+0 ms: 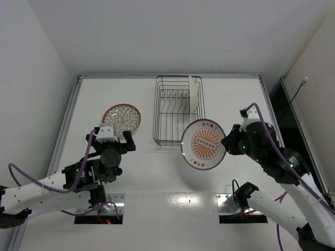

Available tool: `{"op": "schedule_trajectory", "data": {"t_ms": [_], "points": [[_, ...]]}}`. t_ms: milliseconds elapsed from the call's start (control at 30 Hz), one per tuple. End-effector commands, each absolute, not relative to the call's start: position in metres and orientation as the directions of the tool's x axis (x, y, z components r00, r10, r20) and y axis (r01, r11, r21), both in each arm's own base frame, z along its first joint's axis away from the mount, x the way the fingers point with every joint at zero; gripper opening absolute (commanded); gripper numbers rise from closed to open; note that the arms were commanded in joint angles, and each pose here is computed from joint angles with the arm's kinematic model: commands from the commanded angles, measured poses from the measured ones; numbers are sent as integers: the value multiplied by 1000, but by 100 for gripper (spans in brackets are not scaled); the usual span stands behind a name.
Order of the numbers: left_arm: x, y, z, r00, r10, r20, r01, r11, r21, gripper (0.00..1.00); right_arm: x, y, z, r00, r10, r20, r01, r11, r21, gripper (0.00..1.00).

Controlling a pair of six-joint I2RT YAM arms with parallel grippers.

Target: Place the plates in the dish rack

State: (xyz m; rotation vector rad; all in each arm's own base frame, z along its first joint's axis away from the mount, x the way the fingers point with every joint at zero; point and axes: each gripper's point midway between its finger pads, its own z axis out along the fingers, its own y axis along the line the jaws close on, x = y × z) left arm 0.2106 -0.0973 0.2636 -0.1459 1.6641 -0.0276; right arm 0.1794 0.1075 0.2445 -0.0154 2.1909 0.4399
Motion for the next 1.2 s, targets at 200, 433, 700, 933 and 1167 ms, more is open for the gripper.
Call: {"op": "schedule_trajectory", "data": {"t_ms": [200,433,700,933,1167], "points": [[213,-95,278,-65,-155,-986,-105,983,-148,100,270,127,332,-397,252,-883,-76,949,305,0],[213,-95,277,-65,-145,-987,-113,984,-137,100,324,149,354,-323,264,-909,15,962,274,0],[214,-95,278,-62,-124,-990,-120,986,-116,100,392,182,351,-322,60,-945,191,982,-2,0],[214,-93,279,-54,-133,-990,-117,985,-126,100,429,186,349,-279,-41,-959,376,915,-149,0],[214,-93,279,-54,-133,-990,-117,985,-126,100,456,200,343,-264,-191,-945,491,817,-302,0]]}}
